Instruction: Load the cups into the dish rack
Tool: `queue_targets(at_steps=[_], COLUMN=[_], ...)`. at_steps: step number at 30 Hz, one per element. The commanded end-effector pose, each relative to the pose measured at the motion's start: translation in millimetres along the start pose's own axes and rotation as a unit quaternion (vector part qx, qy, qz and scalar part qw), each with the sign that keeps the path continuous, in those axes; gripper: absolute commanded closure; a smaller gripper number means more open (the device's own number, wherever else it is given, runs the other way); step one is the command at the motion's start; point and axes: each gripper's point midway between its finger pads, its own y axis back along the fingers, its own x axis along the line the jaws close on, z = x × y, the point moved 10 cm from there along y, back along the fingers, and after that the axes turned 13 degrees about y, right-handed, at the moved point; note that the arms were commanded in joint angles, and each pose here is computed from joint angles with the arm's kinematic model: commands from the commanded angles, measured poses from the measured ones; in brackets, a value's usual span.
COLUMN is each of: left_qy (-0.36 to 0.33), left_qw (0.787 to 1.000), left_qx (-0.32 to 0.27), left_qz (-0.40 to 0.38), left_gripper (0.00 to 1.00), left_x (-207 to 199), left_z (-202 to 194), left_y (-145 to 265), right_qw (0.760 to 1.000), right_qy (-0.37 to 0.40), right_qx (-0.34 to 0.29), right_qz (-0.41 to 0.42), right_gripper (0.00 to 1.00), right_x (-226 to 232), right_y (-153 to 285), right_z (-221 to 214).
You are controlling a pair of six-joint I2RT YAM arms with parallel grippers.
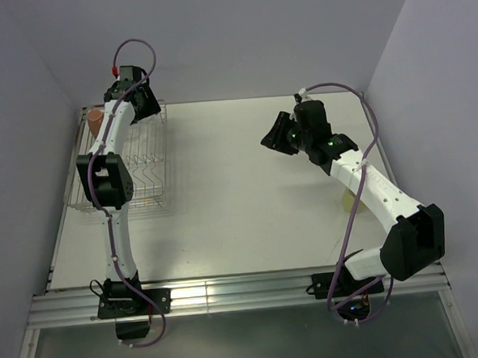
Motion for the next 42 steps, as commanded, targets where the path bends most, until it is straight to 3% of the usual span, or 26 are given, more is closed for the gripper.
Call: queue_targets(at_steps=[1,19,23,27,31,34,42], left_qy=[0.006,0.001,0.002,0.001,0.002,0.001,-0.001], left_qw=[0.999,1.0,1.0,1.0,1.0,1.0,1.0], left_qx=[-0.025,0.015,0.018,0.02,0.017,0.014,0.011], left_qz=[-0.025,0.004,0.006,0.008,0.007,0.005,0.001], left_gripper=[0.95,0.91,0.87,0.7,0.44,0.31,0.14], left_x=[-8,8,10,11,11,10,10], left_z=[18,0,-3,-5,-4,-3,-3], left_y=[18,-18,-23,-25,-25,-24,-23], right_qw=[1.0,1.0,1.0,1.0,1.0,1.0,1.0], right_qy=[0.008,0.006,0.006,0.006,0.005,0.005,0.007], right_qx=[-0.028,-0.015,-0.013,-0.015,-0.015,-0.015,-0.014], right_qz=[0.004,0.0,0.001,0.002,0.002,0.001,0.001], right_gripper=[0.59,0.59,0.59,0.6,0.59,0.59,0.59], right_x=[3,0,0,0,0,0,0], right_y=[10,1,0,1,1,2,1], right_z=[8,3,3,3,3,4,3])
